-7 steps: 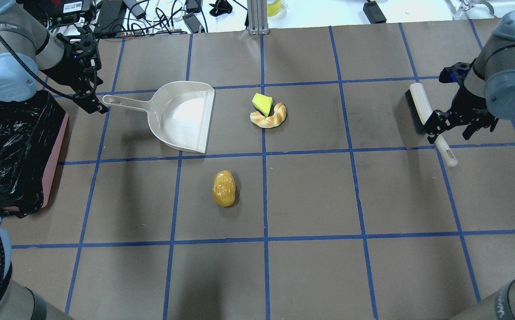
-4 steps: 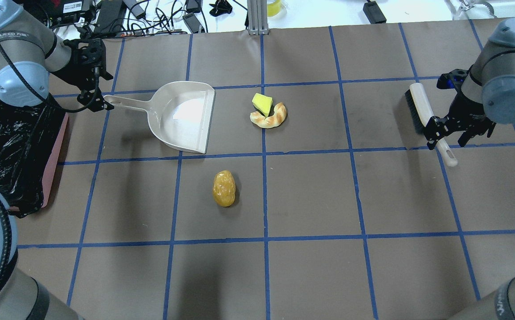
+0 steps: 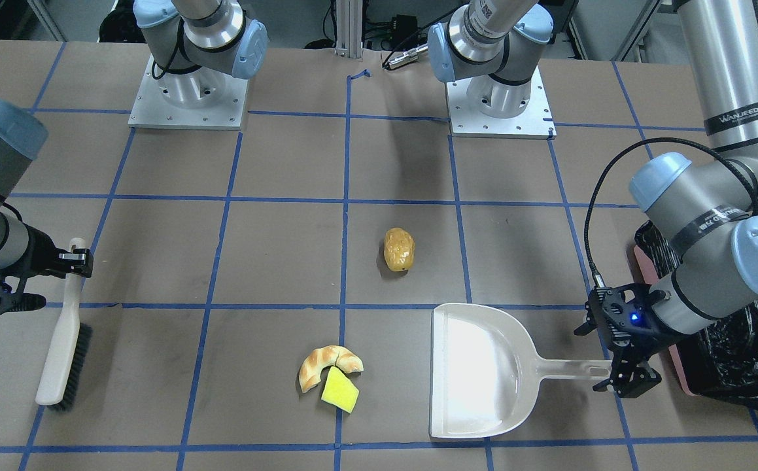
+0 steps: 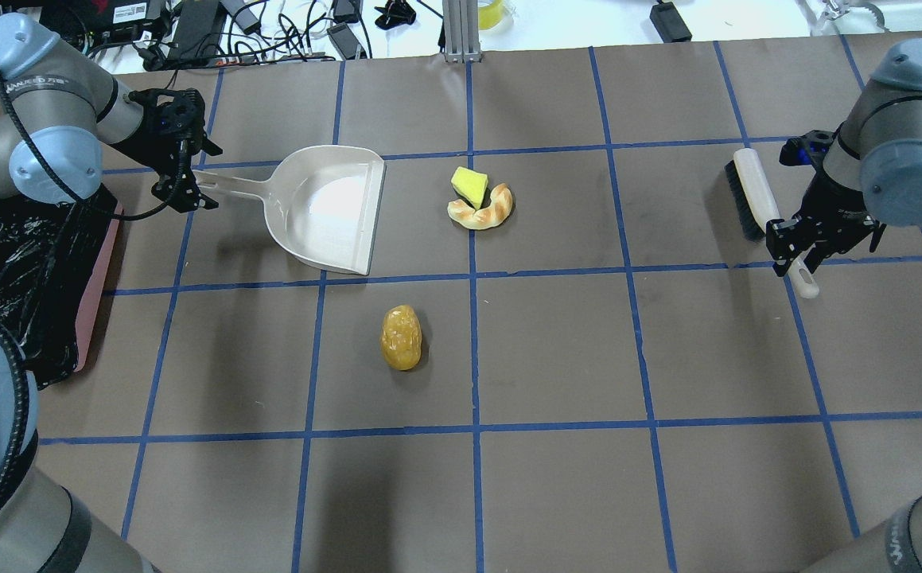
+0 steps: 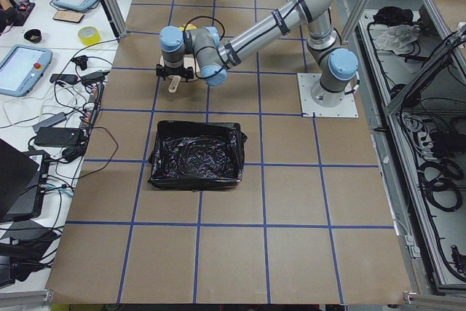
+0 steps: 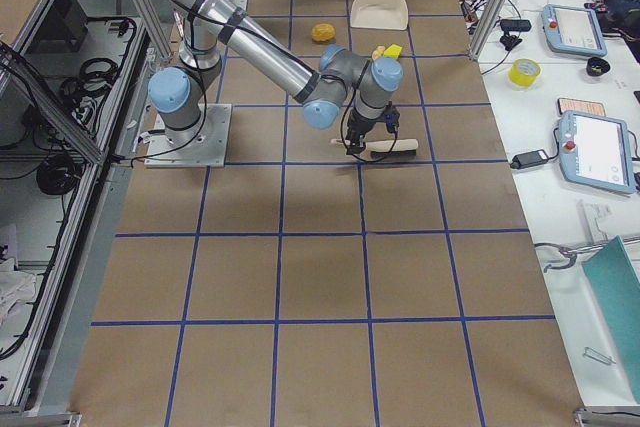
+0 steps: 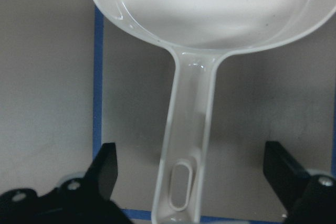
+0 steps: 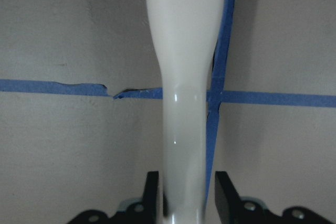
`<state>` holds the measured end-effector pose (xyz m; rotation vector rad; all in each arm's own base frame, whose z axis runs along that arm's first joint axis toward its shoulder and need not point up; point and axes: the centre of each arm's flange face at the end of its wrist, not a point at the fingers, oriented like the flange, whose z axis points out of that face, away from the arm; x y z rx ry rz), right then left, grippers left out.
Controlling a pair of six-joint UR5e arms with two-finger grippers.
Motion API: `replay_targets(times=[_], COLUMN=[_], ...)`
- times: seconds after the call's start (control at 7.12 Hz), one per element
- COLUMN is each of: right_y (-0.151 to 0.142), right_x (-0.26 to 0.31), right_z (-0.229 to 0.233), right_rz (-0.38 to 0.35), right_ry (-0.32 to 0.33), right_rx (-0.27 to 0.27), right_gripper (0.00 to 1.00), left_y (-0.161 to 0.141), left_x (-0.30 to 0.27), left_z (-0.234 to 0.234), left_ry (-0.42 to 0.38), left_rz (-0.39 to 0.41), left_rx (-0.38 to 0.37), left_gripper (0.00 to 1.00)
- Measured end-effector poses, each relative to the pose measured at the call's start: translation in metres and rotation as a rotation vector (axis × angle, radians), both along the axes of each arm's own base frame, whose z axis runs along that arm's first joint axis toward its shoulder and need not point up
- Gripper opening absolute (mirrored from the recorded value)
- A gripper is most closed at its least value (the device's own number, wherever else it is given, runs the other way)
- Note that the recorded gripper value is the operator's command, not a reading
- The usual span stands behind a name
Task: Sweep and dump trash into bin
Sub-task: 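Close the left gripper on the dustpan handle while the right gripper grasps the brush handle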
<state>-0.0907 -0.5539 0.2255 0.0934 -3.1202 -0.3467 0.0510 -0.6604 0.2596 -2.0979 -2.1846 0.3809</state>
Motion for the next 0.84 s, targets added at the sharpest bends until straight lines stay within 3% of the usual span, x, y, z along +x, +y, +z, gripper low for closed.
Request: replay_targets(times=[0.42, 0.84], right_y=[0.004, 0.0], right_x=[0.002, 0.032], right_z=[0.004, 0.045], right_rz=[0.003, 0.058], right_ry=[-0.012, 0.041], right_rx=[0.031, -0.031], right_gripper=[0.0, 0.0], left_y=[-0.017, -0.021], left_x=[0.01, 0.012], left_z=[0.0, -0.014], left_ry=[-0.039, -0.042], left_rz=[0.044, 0.053], left_rx=[0.014, 0.037], left_gripper=[1.0, 1.0])
